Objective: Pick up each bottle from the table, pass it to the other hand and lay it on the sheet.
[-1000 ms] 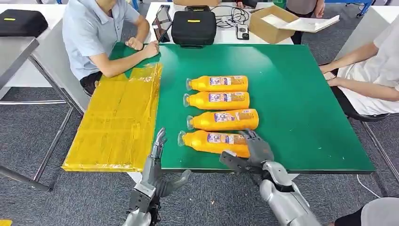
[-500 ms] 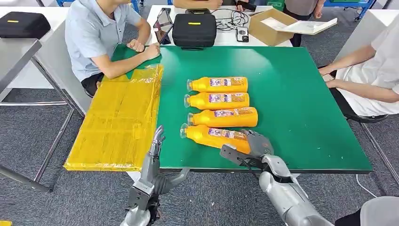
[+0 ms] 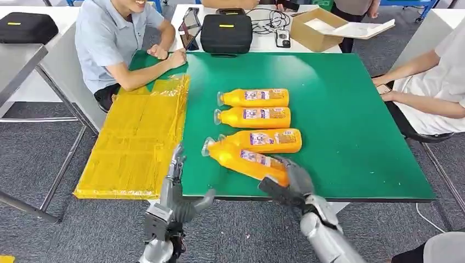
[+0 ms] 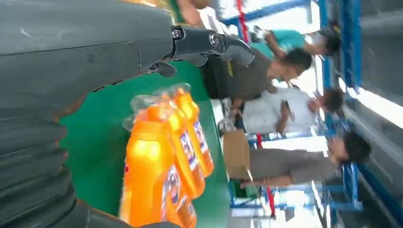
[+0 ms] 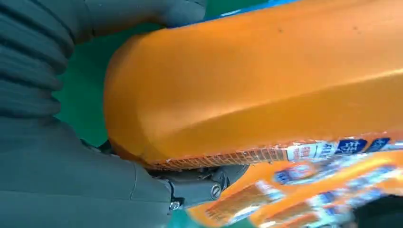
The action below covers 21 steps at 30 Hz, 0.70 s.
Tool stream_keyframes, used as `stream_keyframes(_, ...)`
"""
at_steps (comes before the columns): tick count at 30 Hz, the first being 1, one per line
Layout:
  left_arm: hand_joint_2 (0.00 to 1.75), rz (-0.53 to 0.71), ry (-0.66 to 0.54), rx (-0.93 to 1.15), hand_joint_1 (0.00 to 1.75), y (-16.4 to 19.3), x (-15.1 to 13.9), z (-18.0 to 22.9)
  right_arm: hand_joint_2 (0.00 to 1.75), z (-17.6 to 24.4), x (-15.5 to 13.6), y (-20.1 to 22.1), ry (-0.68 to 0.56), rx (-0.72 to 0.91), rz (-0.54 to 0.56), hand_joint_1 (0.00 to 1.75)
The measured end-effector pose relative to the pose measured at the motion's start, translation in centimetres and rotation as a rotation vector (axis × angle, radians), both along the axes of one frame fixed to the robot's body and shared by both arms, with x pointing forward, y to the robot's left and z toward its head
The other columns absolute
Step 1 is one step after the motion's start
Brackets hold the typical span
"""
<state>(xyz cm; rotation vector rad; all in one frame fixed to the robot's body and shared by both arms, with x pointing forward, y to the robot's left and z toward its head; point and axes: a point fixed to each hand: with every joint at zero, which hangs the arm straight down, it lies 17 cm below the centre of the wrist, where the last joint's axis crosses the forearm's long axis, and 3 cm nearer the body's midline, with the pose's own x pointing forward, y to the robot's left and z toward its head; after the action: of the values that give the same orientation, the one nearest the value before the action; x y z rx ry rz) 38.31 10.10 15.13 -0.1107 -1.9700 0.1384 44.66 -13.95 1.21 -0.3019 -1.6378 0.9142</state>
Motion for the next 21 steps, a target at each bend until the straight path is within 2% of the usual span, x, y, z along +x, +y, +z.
stream_keyframes(4,0.0,0.067,0.087,-0.153,0.0,2.5,0.9,-1.4,1.75,2.1,-1.6,0.0,-0.065,0.139,-0.08,1.75)
stream_keyframes(8,0.0,0.055,0.241,-0.365,0.0,3.8,1.4,-4.5,1.75,4.6,-2.6,-0.6,-0.135,0.23,-0.148,1.75)
stream_keyframes(15,0.0,0.032,0.266,-0.416,0.0,4.0,0.5,-5.6,1.75,7.1,-3.8,-0.4,-0.198,0.3,-0.182,1.75)
stream_keyframes(21,0.0,-0.131,0.234,-0.443,0.0,1.5,-0.6,-4.6,1.75,9.7,-4.2,-0.5,-0.255,0.405,-0.206,1.75)
